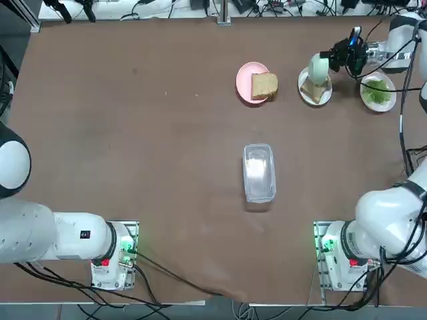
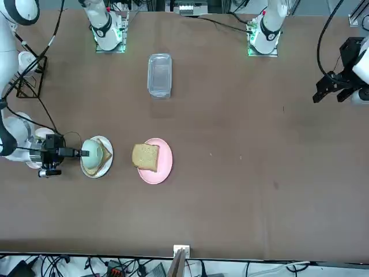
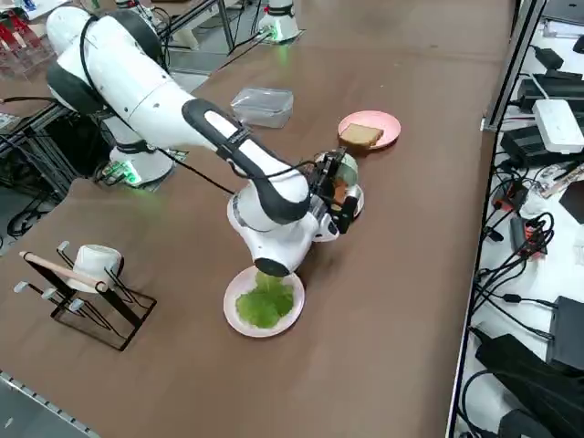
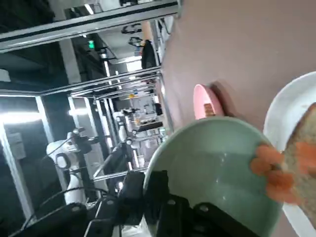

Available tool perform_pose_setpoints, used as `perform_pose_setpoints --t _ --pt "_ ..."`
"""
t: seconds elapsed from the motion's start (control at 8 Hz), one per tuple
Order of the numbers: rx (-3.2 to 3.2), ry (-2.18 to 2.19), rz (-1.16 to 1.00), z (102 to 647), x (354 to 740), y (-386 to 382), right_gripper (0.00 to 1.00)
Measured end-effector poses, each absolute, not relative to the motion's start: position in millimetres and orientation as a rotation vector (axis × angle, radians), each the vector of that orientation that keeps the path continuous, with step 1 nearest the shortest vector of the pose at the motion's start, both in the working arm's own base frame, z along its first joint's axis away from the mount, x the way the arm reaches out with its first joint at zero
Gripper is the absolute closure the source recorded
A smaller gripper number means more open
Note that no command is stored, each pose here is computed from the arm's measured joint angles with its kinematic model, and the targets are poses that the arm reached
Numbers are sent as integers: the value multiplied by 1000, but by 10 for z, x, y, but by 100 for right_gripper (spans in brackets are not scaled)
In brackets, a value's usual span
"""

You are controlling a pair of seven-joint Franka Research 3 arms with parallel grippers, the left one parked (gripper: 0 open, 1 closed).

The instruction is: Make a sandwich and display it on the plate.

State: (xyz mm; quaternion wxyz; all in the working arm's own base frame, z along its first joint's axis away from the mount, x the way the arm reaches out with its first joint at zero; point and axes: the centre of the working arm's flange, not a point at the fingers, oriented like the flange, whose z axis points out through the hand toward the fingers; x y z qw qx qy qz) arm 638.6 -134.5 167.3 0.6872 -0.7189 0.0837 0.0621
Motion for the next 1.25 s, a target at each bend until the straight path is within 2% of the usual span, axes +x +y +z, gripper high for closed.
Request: perform_pose_setpoints --t 0.88,1.25 --pt "-1537 179 130 1726 6294 -1545 96" --pt "-1745 90 89 2033 6460 -1784 96"
